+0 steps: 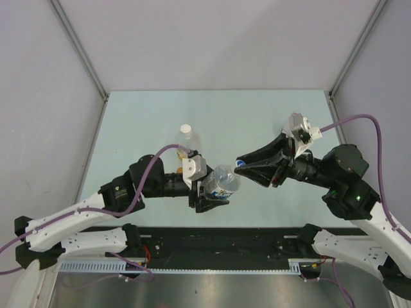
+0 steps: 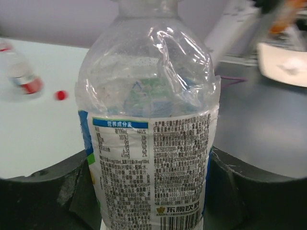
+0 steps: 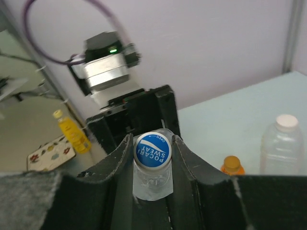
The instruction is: Unscrew the bottle caps
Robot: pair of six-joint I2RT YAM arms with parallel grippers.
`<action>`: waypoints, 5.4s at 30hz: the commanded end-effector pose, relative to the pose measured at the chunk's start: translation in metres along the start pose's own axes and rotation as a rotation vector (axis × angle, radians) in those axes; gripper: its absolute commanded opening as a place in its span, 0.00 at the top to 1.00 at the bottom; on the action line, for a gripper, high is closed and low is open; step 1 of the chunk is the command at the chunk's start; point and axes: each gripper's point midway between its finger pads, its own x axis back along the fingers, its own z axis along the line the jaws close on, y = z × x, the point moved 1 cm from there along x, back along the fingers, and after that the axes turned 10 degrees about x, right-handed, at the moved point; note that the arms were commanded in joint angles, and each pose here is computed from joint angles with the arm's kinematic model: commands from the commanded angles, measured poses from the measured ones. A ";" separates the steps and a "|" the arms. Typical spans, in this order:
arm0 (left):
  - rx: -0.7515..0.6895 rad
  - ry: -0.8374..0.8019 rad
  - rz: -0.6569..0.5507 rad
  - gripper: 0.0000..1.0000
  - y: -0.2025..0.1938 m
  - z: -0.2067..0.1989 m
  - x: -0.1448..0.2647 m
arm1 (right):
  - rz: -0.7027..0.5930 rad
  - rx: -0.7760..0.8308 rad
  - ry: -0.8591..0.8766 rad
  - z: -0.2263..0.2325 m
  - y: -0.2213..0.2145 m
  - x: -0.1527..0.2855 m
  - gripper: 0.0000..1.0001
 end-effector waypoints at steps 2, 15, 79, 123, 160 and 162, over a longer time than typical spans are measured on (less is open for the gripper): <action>0.053 -0.567 -0.106 1.00 0.058 -0.082 0.034 | 0.072 0.097 0.375 0.054 -0.014 0.015 1.00; 0.089 -0.919 -0.090 1.00 0.067 -0.110 0.046 | 0.079 0.202 0.668 0.091 -0.020 0.048 1.00; -0.126 0.731 -0.123 1.00 0.005 0.101 0.004 | -0.086 -0.286 -0.553 -0.096 0.000 -0.006 0.21; -0.117 0.417 -0.154 1.00 0.016 0.051 -0.003 | 0.036 -0.138 -0.265 -0.060 -0.016 -0.029 1.00; 0.171 -0.956 -0.044 1.00 0.054 -0.098 0.036 | 0.014 0.225 0.816 0.113 0.011 0.070 1.00; 0.173 -0.927 -0.033 1.00 0.051 -0.091 0.031 | 0.009 0.235 0.805 0.112 0.013 0.071 1.00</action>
